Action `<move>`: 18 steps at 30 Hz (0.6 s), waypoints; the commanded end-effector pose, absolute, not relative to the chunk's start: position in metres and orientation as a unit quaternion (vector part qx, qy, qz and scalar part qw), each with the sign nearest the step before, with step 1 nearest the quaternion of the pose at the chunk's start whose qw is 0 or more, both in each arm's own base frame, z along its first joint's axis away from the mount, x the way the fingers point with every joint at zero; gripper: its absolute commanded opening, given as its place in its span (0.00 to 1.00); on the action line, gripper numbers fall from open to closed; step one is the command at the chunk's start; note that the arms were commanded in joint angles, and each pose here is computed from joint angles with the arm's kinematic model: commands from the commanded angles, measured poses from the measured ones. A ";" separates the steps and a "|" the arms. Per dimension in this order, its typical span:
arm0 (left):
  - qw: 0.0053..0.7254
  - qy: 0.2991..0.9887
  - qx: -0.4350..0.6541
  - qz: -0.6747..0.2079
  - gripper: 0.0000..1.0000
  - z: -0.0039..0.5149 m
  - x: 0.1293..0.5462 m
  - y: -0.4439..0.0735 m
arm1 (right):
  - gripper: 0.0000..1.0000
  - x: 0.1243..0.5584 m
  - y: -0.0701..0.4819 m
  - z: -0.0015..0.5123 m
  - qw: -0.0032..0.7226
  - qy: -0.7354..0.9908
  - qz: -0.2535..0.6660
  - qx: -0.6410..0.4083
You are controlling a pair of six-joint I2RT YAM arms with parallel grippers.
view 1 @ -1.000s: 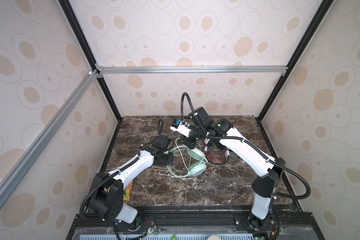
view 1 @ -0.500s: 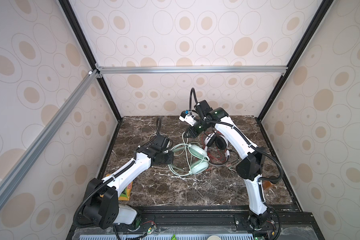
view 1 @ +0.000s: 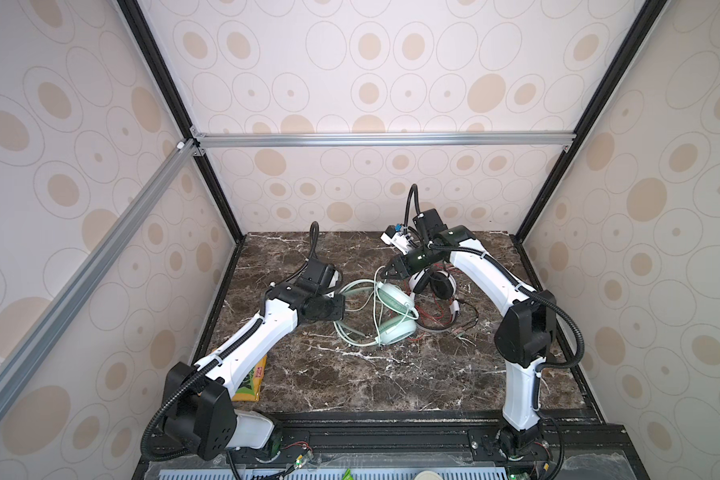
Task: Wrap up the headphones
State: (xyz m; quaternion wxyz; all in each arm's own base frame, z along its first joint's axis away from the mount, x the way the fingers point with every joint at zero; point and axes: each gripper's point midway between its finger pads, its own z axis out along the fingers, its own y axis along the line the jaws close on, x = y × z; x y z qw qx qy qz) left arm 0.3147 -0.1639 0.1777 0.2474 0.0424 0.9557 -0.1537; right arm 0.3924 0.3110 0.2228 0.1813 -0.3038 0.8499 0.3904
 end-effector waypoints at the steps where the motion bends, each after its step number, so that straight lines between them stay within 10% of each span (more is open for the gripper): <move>1: 0.309 0.930 0.043 -0.191 0.00 0.240 0.324 -0.162 | 0.27 0.386 0.313 0.240 0.196 0.832 0.422 -0.304; 18: 0.434 0.883 -0.111 -0.139 0.00 0.361 0.351 -0.099 | 0.38 0.362 0.261 0.221 0.259 0.827 0.441 -0.235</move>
